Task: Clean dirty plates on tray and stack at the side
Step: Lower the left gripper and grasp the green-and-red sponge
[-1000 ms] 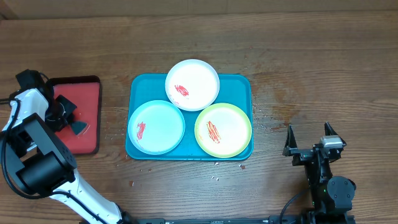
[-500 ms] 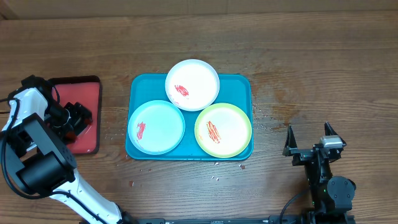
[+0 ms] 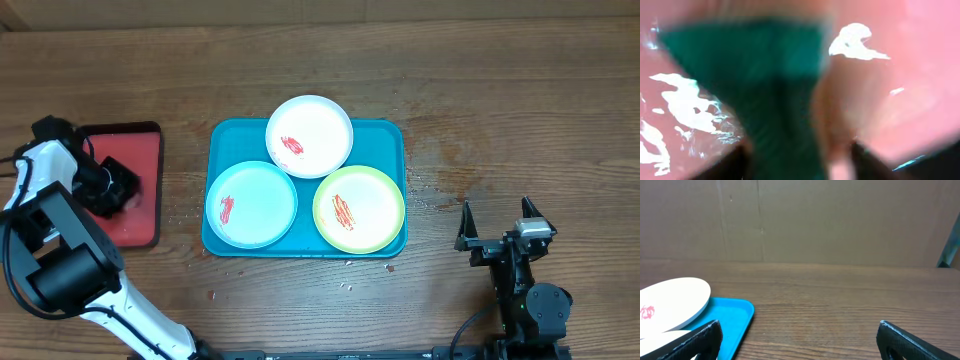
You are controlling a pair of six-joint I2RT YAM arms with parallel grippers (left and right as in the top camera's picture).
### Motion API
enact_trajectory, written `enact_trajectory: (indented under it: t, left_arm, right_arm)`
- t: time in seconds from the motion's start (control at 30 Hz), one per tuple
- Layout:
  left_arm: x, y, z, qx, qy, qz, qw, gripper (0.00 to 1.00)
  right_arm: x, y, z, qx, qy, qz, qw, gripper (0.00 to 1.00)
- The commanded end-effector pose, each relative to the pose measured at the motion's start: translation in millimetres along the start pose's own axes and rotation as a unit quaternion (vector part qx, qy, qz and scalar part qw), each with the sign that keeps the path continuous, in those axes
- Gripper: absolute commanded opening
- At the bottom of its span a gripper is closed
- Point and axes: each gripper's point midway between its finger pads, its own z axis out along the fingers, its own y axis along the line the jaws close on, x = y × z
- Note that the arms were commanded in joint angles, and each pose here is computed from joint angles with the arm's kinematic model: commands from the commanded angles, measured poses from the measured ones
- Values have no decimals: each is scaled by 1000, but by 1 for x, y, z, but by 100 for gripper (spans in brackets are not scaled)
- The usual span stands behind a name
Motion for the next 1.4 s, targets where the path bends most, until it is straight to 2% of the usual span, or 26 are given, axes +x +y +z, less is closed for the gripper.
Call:
enact_trajectory:
  t: [0.0,0.3,0.33,0.4,0.43,0.5,0.53,0.57,0.63,0.67,0.73,0.77,1.03,1.07,1.1,1.17,1.27,1.3,1.37]
  left_arm:
    - [-23,8,10,-34,-48,10,998,100]
    - [-47,16,5,-65,-105,9,992,100]
    - [-49,16,5,-68,-110,9,992,96]
    - [-51,16,4,-68,-114,9,991,65]
    - [-52,16,4,-68,-115,9,991,44]
    - [-51,16,4,-68,-114,9,991,14]
    - [-51,16,4,-68,-113,9,991,4]
    - [-50,17,5,-69,-111,9,991,4]
    - [-47,18,5,-72,-105,8,992,4]
    - [-45,19,5,-73,-100,9,992,18]
    - [-39,21,6,-78,-89,8,993,84]
    - [-36,23,6,-81,-83,8,993,99]
    - [5,20,10,-59,8,6,998,100]
    - [6,19,10,-56,10,5,998,95]
    - [6,19,10,-55,10,5,998,77]
    - [6,18,10,-52,10,5,999,57]
    - [5,17,10,-51,9,5,999,8]
    - [5,17,10,-50,9,5,999,4]
    - [4,16,10,-47,7,5,999,4]
  right_arm:
    - [1,-1,0,4,-2,0,1000,100]
    - [1,-1,0,3,-2,0,1000,100]
    - [1,-1,0,4,-2,0,1000,100]
    - [1,-1,0,4,-2,0,1000,100]
    - [1,-1,0,4,-2,0,1000,100]
    - [1,-1,0,4,-2,0,1000,100]
    - [1,-1,0,4,-2,0,1000,100]
    - [1,-1,0,3,-2,0,1000,100]
    - [1,-1,0,4,-2,0,1000,100]
    - [1,-1,0,4,-2,0,1000,100]
    - [1,-1,0,4,-2,0,1000,100]
    - [1,-1,0,4,-2,0,1000,100]
    - [1,-1,0,4,-2,0,1000,100]
    - [1,-1,0,3,-2,0,1000,100]
    - [1,-1,0,4,-2,0,1000,100]
    - [1,-1,0,4,-2,0,1000,100]
    - [1,-1,0,4,-2,0,1000,100]
    - [1,-1,0,4,-2,0,1000,100]
    - [1,-1,0,4,-2,0,1000,100]
